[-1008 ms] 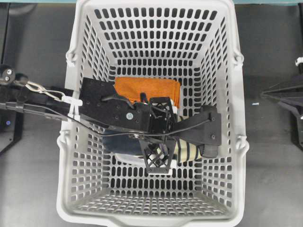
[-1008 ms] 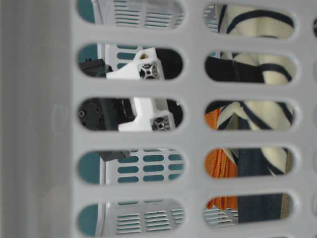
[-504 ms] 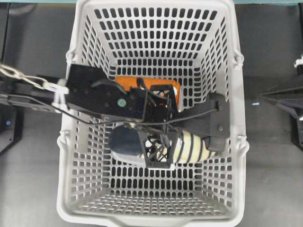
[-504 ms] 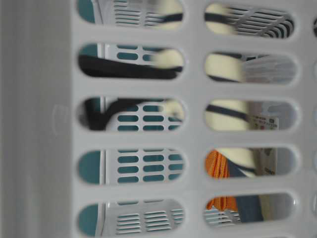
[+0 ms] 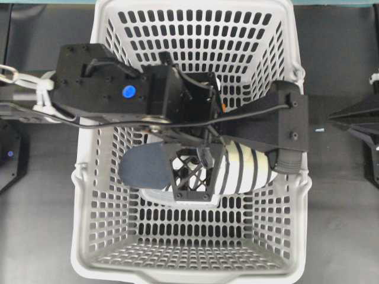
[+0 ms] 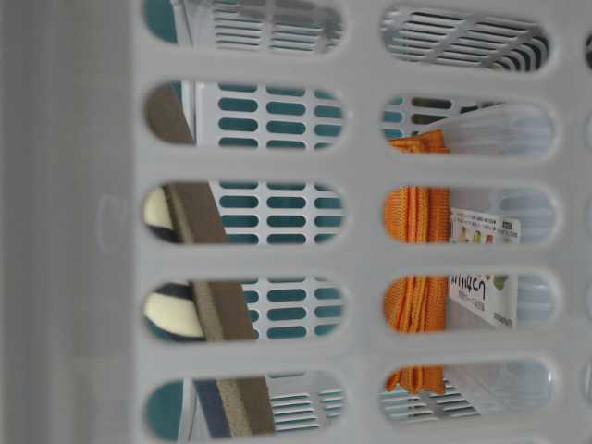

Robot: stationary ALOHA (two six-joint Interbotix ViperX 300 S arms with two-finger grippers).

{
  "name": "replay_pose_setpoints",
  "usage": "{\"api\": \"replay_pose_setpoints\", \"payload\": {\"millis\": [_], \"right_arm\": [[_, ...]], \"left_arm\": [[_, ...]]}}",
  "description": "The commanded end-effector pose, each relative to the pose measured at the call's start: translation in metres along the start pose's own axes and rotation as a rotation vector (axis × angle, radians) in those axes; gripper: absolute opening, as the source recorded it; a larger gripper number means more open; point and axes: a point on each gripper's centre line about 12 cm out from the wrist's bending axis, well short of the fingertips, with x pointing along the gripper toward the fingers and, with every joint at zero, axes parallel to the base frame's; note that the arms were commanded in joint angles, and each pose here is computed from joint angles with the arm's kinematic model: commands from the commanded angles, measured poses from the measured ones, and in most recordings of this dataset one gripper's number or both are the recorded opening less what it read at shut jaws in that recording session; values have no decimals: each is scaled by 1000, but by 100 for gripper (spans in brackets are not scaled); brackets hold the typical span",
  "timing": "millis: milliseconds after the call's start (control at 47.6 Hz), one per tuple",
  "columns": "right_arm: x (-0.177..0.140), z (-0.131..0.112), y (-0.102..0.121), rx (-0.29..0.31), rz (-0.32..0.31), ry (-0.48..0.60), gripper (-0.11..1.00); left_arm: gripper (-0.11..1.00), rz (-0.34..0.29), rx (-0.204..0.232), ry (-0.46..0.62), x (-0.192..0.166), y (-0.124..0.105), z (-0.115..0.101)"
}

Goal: Pick up the slipper from the shopping basket with the left arm.
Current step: 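Close the left gripper on the striped slipper's toe, then lift the slipper upward out of the basket with the left gripper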

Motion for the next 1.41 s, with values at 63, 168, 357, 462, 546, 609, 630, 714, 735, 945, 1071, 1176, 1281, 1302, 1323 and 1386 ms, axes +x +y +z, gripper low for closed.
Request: {"api": "replay_pose_setpoints", "payload": {"millis": [63, 168, 357, 462, 546, 609, 630, 714, 735, 945, 1071, 1176, 1281, 1302, 1323, 1386], "right_arm": [[1, 3, 0, 5, 0, -11, -2], [1, 3, 0, 5, 0, -9, -2], [1, 3, 0, 5, 0, -9, -2], [1, 3, 0, 5, 0, -11, -2], [1, 3, 0, 5, 0, -11, -2], [1, 3, 0, 6, 0, -11, -2], [1, 4, 0, 5, 0, -12, -2], [1, 3, 0, 6, 0, -11, -2], [1, 3, 0, 5, 0, -11, -2], [1, 3, 0, 5, 0, -9, -2], [1, 3, 0, 5, 0, -9, -2], [1, 3, 0, 5, 0, -9, -2], [1, 3, 0, 5, 1, -11, -2], [1, 3, 0, 5, 1, -9, -2], [1, 3, 0, 5, 1, -9, -2], [1, 3, 0, 5, 0, -8, -2]], "left_arm": [[3, 2, -6, -37, -17, 2, 1], [3, 2, -6, -35, -17, 2, 1], [3, 2, -8, -35, -16, 3, 2], [3, 4, -7, -35, -16, 3, 2], [3, 4, -7, -35, -16, 3, 2], [3, 2, -7, -37, -16, 3, 2], [3, 2, -7, -37, -16, 3, 2], [3, 2, -7, -37, -16, 3, 2], [3, 2, -7, -37, -16, 3, 2], [3, 2, -7, -34, -14, 3, 2], [3, 3, -7, -32, -13, 3, 2], [3, 3, -7, -31, -12, 3, 3], [3, 3, -7, -31, -12, 3, 3], [3, 3, -7, -31, -12, 3, 3], [3, 3, -7, -31, -12, 3, 3], [3, 3, -7, -31, -12, 3, 3]]}}
